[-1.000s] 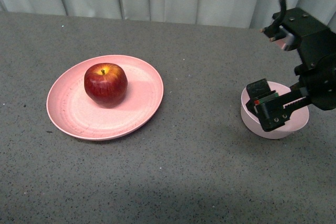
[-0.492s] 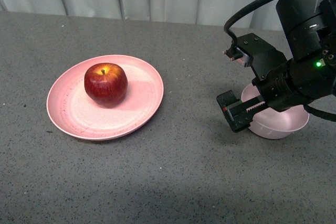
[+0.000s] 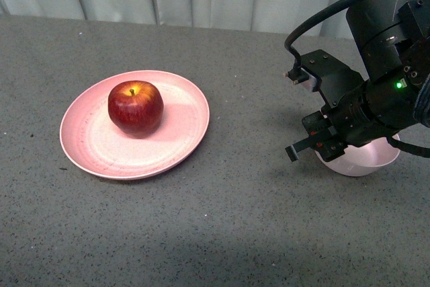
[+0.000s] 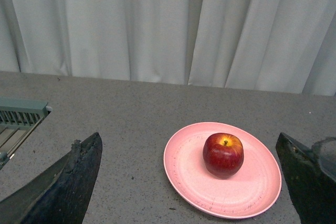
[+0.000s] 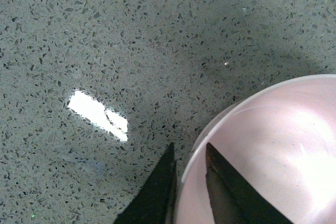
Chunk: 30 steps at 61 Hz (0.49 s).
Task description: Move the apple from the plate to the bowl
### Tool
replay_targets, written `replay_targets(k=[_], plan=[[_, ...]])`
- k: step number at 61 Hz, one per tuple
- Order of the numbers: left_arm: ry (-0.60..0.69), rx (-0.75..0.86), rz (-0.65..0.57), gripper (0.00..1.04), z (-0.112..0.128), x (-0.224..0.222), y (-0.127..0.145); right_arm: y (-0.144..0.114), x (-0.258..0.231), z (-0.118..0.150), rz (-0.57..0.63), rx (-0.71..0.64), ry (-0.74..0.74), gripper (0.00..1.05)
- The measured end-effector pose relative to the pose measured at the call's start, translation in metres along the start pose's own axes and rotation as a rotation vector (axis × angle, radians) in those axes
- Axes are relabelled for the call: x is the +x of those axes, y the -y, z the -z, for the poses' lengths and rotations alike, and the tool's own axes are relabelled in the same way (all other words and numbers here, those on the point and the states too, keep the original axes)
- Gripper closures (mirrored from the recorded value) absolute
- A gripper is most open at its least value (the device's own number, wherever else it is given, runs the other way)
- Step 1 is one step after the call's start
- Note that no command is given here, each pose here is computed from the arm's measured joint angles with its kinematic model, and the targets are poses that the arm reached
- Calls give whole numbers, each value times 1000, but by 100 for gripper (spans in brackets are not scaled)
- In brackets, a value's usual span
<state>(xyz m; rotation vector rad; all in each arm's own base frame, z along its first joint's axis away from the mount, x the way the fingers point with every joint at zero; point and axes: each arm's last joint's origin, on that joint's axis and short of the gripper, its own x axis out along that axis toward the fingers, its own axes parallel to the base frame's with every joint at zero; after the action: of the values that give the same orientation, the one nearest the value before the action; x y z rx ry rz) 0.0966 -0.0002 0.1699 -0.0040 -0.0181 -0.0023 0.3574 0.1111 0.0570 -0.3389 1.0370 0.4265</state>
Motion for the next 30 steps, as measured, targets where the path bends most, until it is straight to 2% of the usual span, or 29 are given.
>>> replay_targets(k=[6, 15, 30], plan=[[0, 0, 0, 7, 0, 0, 0, 0, 0, 0, 11, -3, -4, 104], [0, 0, 0, 7, 0, 0, 0, -1, -1, -2, 7, -5, 7, 104], [0, 0, 0, 7, 0, 0, 0, -25, -12, -28, -140, -30, 110, 104]])
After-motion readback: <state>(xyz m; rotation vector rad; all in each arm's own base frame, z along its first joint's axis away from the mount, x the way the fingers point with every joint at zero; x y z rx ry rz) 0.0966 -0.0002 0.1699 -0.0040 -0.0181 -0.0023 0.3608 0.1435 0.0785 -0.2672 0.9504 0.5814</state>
